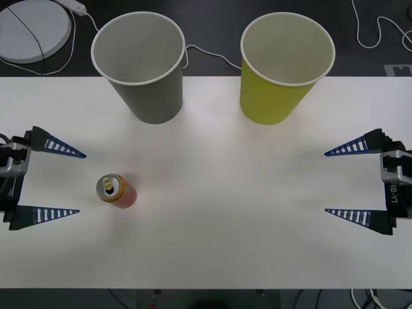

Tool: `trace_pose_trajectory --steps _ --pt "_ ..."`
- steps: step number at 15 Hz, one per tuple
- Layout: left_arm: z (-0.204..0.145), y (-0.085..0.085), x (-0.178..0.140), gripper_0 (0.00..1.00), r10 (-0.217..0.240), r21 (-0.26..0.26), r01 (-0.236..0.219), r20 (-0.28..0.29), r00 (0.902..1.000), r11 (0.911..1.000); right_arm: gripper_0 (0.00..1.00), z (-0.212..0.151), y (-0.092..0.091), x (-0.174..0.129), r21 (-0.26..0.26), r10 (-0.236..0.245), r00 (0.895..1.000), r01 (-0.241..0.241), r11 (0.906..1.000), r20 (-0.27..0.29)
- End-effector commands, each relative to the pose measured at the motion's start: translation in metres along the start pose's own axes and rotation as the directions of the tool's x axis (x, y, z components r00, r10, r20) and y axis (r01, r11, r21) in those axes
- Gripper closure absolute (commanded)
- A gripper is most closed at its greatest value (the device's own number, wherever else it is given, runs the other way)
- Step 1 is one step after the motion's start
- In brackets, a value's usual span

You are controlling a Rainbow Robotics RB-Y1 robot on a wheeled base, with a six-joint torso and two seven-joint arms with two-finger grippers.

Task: Put the can into the green bin and the plastic bottle into the gray bin

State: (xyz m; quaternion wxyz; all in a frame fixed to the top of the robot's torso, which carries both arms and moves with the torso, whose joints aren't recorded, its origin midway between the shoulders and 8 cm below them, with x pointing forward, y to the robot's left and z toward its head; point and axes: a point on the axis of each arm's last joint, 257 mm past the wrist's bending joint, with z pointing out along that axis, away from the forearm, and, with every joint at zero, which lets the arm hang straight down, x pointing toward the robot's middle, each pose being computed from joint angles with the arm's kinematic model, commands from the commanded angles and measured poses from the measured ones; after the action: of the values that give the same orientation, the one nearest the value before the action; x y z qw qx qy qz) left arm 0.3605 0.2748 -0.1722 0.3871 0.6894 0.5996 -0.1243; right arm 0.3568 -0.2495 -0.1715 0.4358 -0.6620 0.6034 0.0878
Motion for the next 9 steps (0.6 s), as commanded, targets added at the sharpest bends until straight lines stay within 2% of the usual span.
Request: trace_pose_trajectory --steps 1,4,9 --pt "-0.005 0.006 0.012 0.0 -0.015 -0.034 0.016 0.051 0.9986 0.9993 0.0 0.0 0.0 0.0 0.0 0.0 1.0 0.0 1.0 0.0" --pt "-0.001 0.005 0.027 0.0 -0.038 -0.062 0.045 0.116 0.9926 0.997 0.0 0.0 0.0 0.0 0.0 0.0 1.0 0.0 1.0 0.0" --pt "0.001 -0.003 0.052 0.0 -0.047 -0.101 0.066 0.186 0.9814 0.9927 0.0 0.0 0.0 0.0 0.0 0.0 1.0 0.0 1.0 0.0"
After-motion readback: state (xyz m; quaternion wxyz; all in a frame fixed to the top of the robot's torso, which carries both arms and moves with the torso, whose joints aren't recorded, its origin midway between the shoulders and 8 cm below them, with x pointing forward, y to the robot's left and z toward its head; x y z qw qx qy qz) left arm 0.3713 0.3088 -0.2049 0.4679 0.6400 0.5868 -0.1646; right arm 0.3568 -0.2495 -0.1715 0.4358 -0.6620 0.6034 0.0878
